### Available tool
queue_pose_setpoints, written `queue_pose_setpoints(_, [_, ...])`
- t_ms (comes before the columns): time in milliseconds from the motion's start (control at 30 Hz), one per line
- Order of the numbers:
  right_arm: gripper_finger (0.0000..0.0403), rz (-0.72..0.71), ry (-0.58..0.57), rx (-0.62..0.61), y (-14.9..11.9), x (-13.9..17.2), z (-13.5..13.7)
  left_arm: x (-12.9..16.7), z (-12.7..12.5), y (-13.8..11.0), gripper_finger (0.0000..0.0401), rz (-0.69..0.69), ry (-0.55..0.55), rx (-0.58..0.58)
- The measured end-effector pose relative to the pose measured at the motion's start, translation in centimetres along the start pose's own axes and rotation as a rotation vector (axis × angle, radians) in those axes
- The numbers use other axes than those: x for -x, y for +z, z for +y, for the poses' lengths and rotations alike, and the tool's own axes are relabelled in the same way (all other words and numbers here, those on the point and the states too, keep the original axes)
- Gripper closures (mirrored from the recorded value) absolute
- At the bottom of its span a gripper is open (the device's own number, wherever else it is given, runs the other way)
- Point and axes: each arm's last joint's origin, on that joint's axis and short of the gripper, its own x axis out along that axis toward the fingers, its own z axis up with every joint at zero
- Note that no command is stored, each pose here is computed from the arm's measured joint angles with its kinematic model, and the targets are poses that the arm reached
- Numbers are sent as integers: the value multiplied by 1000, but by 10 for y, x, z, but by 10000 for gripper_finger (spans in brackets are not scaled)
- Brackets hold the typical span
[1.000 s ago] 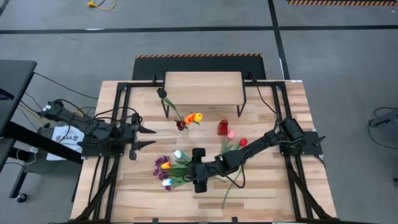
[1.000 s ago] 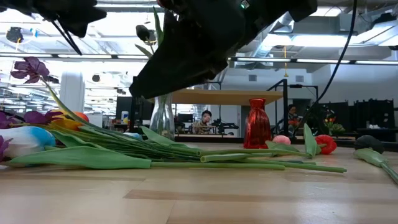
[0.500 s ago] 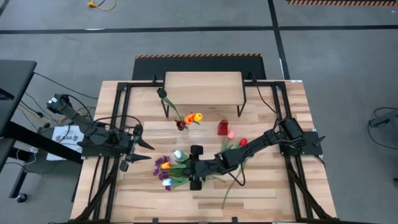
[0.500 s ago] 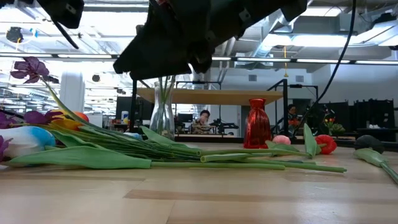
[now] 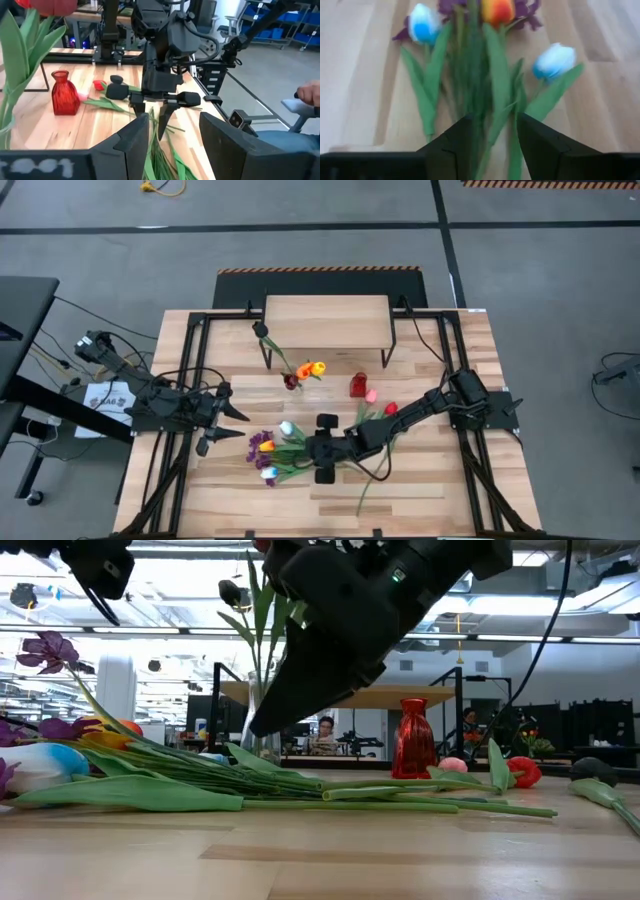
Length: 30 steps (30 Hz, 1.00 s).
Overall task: Pick and place flowers into a vace then onto a shelf
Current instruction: Put the yellow tulip into the transparent vase
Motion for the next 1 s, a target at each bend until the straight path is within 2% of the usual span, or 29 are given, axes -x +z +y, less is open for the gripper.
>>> queue_pose_setpoints(200, [266, 41, 72, 6, -3, 0, 2, 0, 0, 0, 237, 2, 1, -3])
queue_pose_setpoints(1000, [278, 95, 59, 2, -11, -1, 0, 0, 0, 0, 237, 3, -1, -5])
